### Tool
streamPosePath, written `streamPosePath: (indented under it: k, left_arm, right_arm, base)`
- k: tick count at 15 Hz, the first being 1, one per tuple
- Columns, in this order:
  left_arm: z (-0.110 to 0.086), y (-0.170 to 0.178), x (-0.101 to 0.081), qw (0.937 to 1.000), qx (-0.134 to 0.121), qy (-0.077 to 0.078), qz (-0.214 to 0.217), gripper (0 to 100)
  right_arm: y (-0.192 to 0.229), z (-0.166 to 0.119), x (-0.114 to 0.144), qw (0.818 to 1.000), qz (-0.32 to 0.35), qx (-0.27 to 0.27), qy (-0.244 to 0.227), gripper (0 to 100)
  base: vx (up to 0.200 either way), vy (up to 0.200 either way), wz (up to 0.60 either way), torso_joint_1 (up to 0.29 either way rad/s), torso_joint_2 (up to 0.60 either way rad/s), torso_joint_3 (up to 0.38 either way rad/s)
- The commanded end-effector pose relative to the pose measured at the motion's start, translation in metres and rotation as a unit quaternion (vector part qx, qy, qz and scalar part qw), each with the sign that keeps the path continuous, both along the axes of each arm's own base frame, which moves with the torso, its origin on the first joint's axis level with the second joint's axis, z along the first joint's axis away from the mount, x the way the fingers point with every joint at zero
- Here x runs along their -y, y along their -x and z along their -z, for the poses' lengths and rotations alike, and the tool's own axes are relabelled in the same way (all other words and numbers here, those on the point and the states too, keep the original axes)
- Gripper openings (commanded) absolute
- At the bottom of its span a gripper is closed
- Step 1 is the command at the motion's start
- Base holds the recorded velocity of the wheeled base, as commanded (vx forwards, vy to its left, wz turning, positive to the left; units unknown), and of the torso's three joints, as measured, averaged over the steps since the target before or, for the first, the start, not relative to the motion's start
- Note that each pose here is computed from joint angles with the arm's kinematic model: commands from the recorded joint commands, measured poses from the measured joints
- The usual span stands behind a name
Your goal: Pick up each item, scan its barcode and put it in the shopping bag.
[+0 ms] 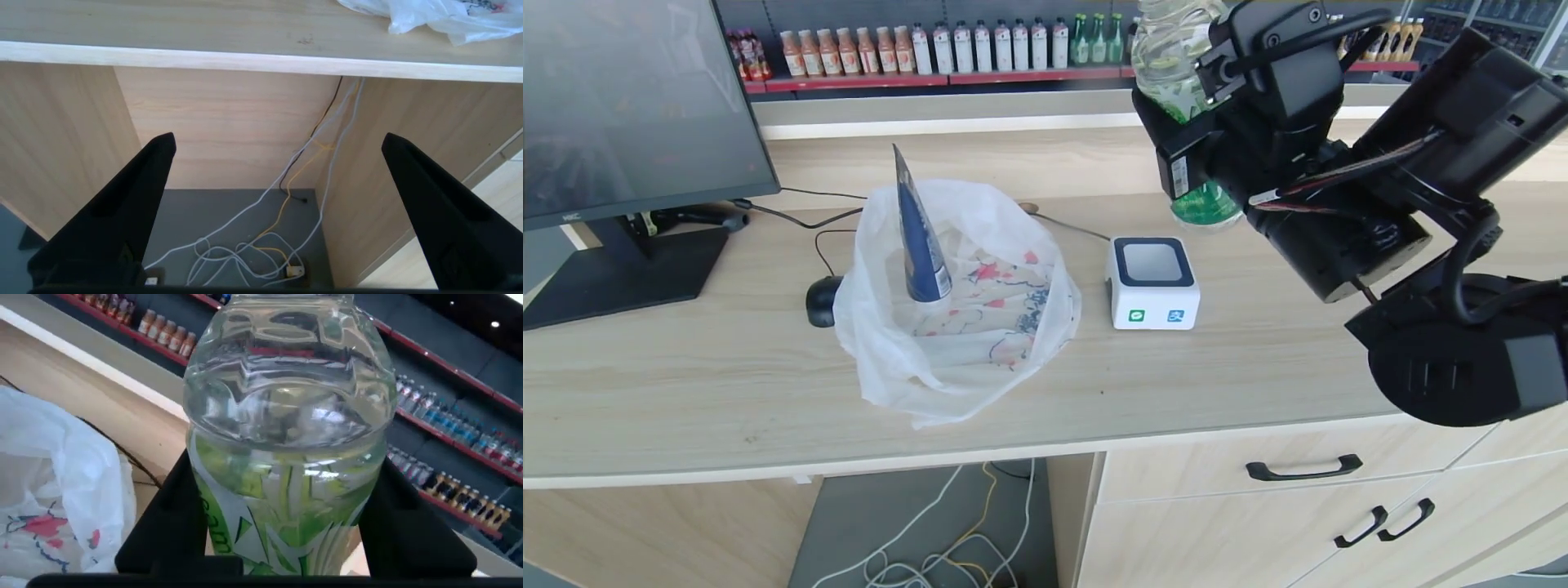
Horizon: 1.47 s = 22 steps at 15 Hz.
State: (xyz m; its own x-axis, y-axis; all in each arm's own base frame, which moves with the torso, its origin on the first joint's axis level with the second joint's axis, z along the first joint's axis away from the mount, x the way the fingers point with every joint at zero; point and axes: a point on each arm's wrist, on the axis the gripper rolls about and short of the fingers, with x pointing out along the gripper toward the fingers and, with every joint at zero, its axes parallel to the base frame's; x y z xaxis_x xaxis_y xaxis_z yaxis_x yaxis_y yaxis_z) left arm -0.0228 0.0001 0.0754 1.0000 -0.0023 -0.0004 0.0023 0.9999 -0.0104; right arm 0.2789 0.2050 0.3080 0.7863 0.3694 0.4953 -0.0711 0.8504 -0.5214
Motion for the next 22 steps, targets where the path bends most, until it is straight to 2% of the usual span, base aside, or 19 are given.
streamPosePath:
  k: [1, 3, 6, 8, 14, 15, 17, 22]
  left_arm:
    - [0.0, 0.0, 0.0, 1.0, 0.0, 0.0, 0.0, 100]
    - [0.0, 0.0, 0.0, 1.0, 0.0, 0.0, 0.0, 100]
    - [0.0, 0.0, 0.0, 1.0, 0.0, 0.0, -0.001, 100]
    - [0.0, 0.0, 0.0, 1.0, 0.0, 0.0, 0.0, 100]
    - [0.0, 0.0, 0.0, 1.0, 0.0, 0.0, -0.001, 100]
    - [0.0, 0.0, 0.0, 1.0, 0.0, 0.0, 0.0, 100]
    - [0.0, 0.0, 0.0, 1.0, -0.001, 0.0, 0.0, 100]
    - [0.0, 0.0, 0.0, 1.0, 0.0, 0.0, 0.0, 100]
  right_arm:
    - [-0.001, 0.005, -0.011, 1.0, -0.016, 0.003, 0.018, 0]
    - [0.0, 0.001, -0.012, 0.997, -0.035, 0.038, 0.059, 0]
    - [-0.002, 0.007, -0.02, 0.991, -0.057, 0.062, 0.104, 0]
    - [-0.003, 0.014, -0.03, 0.984, -0.094, 0.077, 0.128, 0]
    - [-0.022, 0.037, -0.042, 0.955, -0.176, 0.121, 0.206, 0]
    - [-0.032, 0.045, -0.039, 0.953, -0.176, 0.116, 0.216, 0]
    - [-0.045, 0.043, -0.03, 0.951, -0.175, 0.129, 0.221, 0]
    - [-0.054, 0.044, -0.01, 0.94, -0.19, 0.144, 0.245, 0]
  base:
    - [0.0, 0.0, 0.0, 0.0, 0.0, 0.0]
    - [0.0, 0.0, 0.0, 0.0, 0.0, 0.0]
    - [0.0, 0.0, 0.0, 0.0, 0.0, 0.0]
    - [0.0, 0.0, 0.0, 0.0, 0.0, 0.0]
    - [0.0, 0.0, 0.0, 0.0, 0.0, 0.0]
    - [0.0, 0.0, 0.0, 0.0, 0.0, 0.0]
    - [0.0, 0.0, 0.0, 0.0, 0.0, 0.0]
    - [0.0, 0.0, 0.0, 0.0, 0.0, 0.0]
